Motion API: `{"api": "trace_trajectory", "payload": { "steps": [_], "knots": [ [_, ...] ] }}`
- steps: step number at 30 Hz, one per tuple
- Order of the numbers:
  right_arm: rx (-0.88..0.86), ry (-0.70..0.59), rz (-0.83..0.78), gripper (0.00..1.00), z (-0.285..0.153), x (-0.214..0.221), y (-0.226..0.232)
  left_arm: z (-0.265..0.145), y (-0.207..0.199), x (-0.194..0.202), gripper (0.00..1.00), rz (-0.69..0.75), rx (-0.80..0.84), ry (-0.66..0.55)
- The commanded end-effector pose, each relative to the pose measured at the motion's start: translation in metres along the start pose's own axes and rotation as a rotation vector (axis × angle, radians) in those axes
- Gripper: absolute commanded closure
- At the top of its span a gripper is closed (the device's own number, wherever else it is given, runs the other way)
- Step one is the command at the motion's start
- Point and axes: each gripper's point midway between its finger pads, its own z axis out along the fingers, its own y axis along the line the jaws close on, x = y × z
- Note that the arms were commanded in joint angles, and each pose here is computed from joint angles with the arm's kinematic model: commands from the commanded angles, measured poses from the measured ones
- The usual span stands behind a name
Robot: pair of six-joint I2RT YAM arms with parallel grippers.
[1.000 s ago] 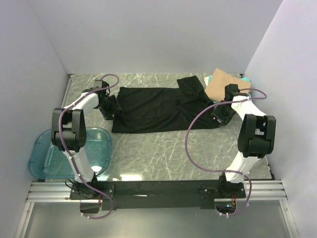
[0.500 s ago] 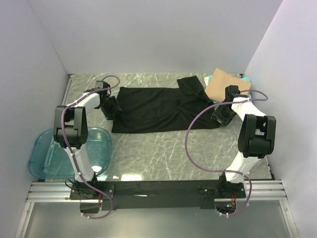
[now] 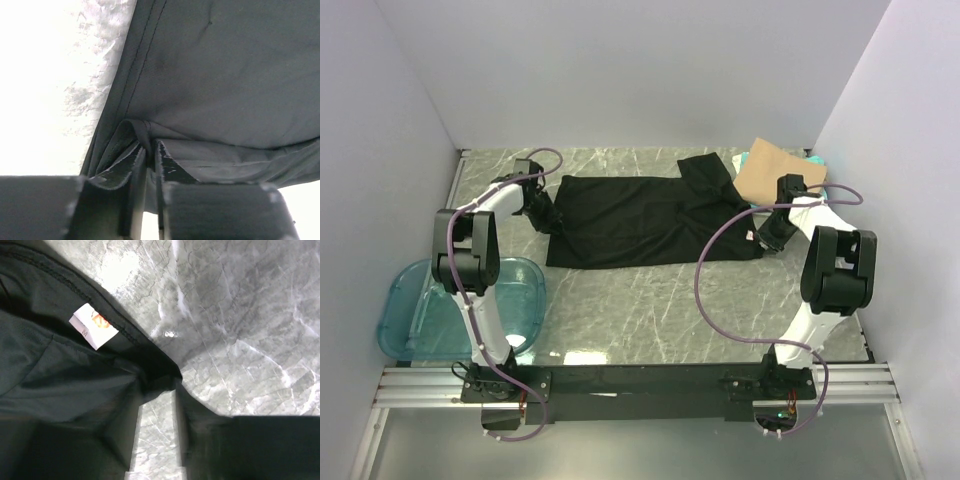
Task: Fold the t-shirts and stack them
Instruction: Fold the tshirt
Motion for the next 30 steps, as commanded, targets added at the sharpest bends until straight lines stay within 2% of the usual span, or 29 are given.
{"api": "trace_trajectory", "payload": {
  "steps": [1, 2, 3, 7, 19, 22, 25, 26, 28, 29, 30],
  "knots": [
    [0.001, -0.024, 0.014, 0.66, 0.004, -0.008, 0.001, -0.004, -0.006, -0.011, 0.86, 0.003, 0.014, -0.018],
    [0.009, -0.022, 0.010, 0.71, 0.005, -0.007, -0.001, -0.004, -0.006, -0.011, 0.87, 0.003, 0.010, -0.021],
    [0.018, -0.014, 0.007, 0.81, 0.006, -0.005, -0.003, -0.004, -0.005, -0.012, 0.88, 0.003, 0.006, -0.024],
    [0.073, -0.013, -0.004, 1.00, 0.008, -0.005, -0.013, -0.005, 0.001, -0.016, 0.89, -0.008, -0.017, -0.038],
    [0.122, -0.013, -0.019, 1.00, 0.010, -0.010, -0.019, -0.006, 0.013, -0.034, 0.91, -0.054, -0.037, -0.045],
    [0.126, -0.016, -0.021, 1.00, 0.011, -0.010, -0.019, -0.006, 0.016, -0.034, 0.85, -0.057, -0.045, -0.034],
    [0.119, -0.015, -0.021, 1.00, 0.010, -0.010, -0.018, -0.010, 0.020, -0.038, 0.75, -0.050, -0.067, -0.050],
    [0.118, -0.014, -0.019, 1.00, 0.010, -0.010, -0.018, -0.012, 0.021, -0.039, 0.68, -0.047, -0.072, -0.056],
    [0.106, -0.017, -0.017, 1.00, 0.007, -0.011, -0.016, -0.019, 0.021, -0.043, 0.60, -0.035, -0.084, -0.075],
    [0.103, -0.019, -0.015, 0.98, 0.006, -0.011, -0.015, -0.021, 0.020, -0.044, 0.52, -0.031, -0.084, -0.083],
    [0.098, -0.018, -0.014, 0.91, 0.004, -0.011, -0.014, -0.027, 0.019, -0.046, 0.49, -0.022, -0.087, -0.098]
  ]
}}
